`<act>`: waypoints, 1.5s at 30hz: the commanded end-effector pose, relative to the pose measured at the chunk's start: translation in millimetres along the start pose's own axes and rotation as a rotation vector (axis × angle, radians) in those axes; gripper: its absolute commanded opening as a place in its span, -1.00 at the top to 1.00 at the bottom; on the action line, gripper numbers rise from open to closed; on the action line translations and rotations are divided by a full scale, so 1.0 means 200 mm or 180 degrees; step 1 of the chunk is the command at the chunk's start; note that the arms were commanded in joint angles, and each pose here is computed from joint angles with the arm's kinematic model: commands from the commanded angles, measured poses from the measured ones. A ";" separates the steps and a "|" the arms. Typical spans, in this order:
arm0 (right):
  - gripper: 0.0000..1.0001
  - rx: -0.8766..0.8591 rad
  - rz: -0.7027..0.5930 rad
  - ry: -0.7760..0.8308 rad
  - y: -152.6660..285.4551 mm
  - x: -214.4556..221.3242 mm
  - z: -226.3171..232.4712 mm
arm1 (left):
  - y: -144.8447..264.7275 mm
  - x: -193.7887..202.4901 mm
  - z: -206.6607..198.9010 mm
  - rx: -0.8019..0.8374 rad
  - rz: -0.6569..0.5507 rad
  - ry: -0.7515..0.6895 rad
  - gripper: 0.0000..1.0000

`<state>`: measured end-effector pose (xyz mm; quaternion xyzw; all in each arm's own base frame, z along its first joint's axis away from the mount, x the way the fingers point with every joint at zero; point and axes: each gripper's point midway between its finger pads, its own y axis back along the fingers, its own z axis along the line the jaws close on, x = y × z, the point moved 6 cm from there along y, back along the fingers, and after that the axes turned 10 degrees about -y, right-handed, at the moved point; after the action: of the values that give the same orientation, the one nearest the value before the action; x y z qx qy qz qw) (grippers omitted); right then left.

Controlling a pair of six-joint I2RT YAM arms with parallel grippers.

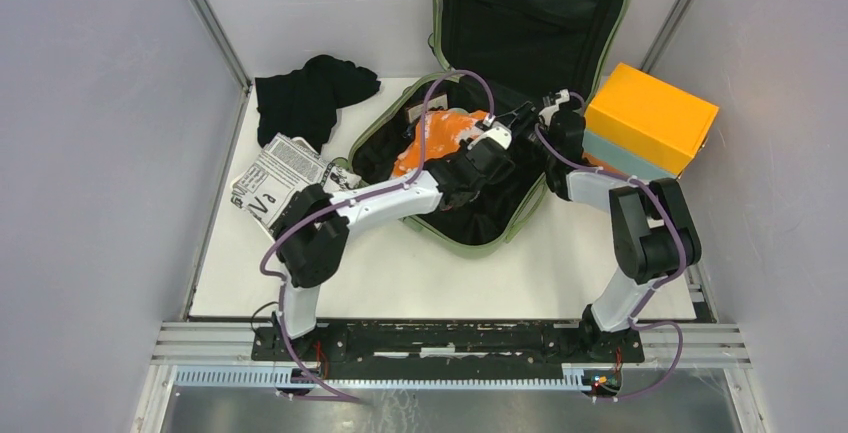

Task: Open, take out, and arrange the luggage
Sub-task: Pick up the clothes from the luggage.

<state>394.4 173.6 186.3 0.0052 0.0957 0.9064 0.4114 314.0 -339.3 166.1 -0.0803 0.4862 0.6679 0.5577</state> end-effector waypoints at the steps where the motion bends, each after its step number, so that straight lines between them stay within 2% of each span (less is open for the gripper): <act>1: -0.17 -0.0716 -0.0052 0.0723 0.08 -0.03 0.33 | 0.29 -0.21 0.24 0.0197 -0.0583 -0.0005 0.96; 3: -0.38 -0.0794 -0.0053 0.0928 0.12 -0.02 0.35 | 0.38 -0.24 0.29 0.0325 -0.0740 -0.0026 0.96; 6: -0.50 -0.0929 -0.0084 0.1369 0.19 0.00 0.40 | 0.49 -0.25 0.39 0.0549 -0.0933 0.0010 0.96; 12: -0.55 -0.1293 -0.0092 0.2448 0.36 0.06 0.52 | 0.65 -0.21 0.59 0.0995 -0.1132 0.0181 0.96; 18: -0.61 -0.1509 -0.0140 0.2980 0.46 0.12 0.55 | 0.78 -0.12 0.78 0.1246 -0.1221 0.0106 0.96; 25: -0.70 -0.1799 -0.0107 0.3175 0.52 0.17 0.59 | 0.90 -0.04 0.91 0.1311 -0.1256 0.0039 0.96; 36: -0.78 -0.1733 -0.0038 0.3115 0.49 0.17 0.52 | 1.15 0.03 1.07 0.1215 -0.1264 0.0114 0.96; 45: -0.87 -0.1663 0.0155 0.3164 0.44 0.21 0.45 | 1.23 0.10 1.16 0.0997 -0.1096 0.0245 0.96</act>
<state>311.1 157.7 281.9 -0.4847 0.0597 0.8192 0.3008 213.1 -145.7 370.7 -0.0421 0.6135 0.4860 0.6210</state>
